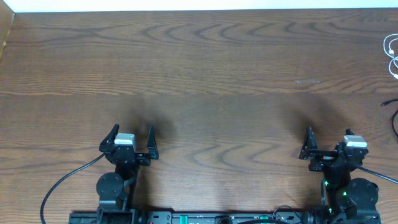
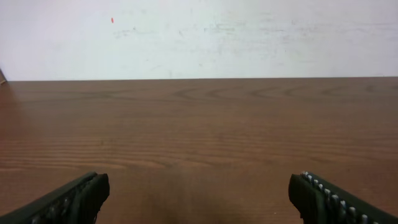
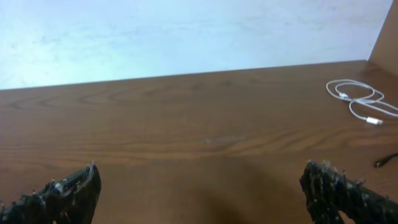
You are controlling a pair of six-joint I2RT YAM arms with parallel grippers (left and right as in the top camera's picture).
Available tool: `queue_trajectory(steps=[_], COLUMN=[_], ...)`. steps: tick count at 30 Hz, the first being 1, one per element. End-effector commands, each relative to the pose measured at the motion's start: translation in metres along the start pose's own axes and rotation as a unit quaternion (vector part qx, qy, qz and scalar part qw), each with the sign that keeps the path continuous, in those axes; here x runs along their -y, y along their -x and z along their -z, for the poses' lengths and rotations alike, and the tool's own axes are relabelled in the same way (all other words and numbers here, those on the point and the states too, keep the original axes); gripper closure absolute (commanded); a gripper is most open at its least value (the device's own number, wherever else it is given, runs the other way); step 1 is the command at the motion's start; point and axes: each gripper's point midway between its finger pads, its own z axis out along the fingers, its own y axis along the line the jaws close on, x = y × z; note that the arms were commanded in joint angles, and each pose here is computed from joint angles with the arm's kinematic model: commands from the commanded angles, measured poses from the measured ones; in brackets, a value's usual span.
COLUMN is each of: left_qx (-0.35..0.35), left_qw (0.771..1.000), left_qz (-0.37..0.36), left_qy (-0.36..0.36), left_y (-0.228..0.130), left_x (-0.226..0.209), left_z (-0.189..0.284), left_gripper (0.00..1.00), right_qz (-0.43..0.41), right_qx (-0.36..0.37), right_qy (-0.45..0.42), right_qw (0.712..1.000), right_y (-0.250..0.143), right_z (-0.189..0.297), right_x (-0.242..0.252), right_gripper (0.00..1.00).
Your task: Untangle cables
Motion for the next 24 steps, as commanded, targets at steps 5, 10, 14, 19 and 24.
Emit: queue_trajectory(steps=[5,10,14,19,24], left_qx=[-0.020,-0.020,-0.020,-0.020,-0.020], left_qw=[1.000,1.000,1.000,1.000,1.000], left_qz=[0.000,0.000,0.000,0.000,0.000], left_qy=[-0.007,-0.007,-0.007,-0.007,-0.007], left_y=[-0.016,-0.016,-0.016,-0.016,-0.016], left_x=[0.002,0.002,0.002,0.002,0.002], left_z=[-0.002,-0.002,-0.002,-0.002,-0.002], left_gripper=[0.02,0.02,0.02,0.02,0.02], right_qz=[0.007,0.006,0.005,0.005,0.006], right_qx=[0.001,-0.004,0.032,0.070,0.078], right_qy=[-0.002,-0.003,0.003,0.018,0.020], right_qw=[1.000,1.000,0.999,0.997,0.997], right_y=[-0.006,-0.017,-0.010,-0.008,-0.015], right_z=[-0.003,-0.009,-0.015,-0.022,-0.026], right_x=[0.002,0.003,0.001,-0.003,-0.003], right_gripper=[0.01,0.01,0.01,0.01,0.01])
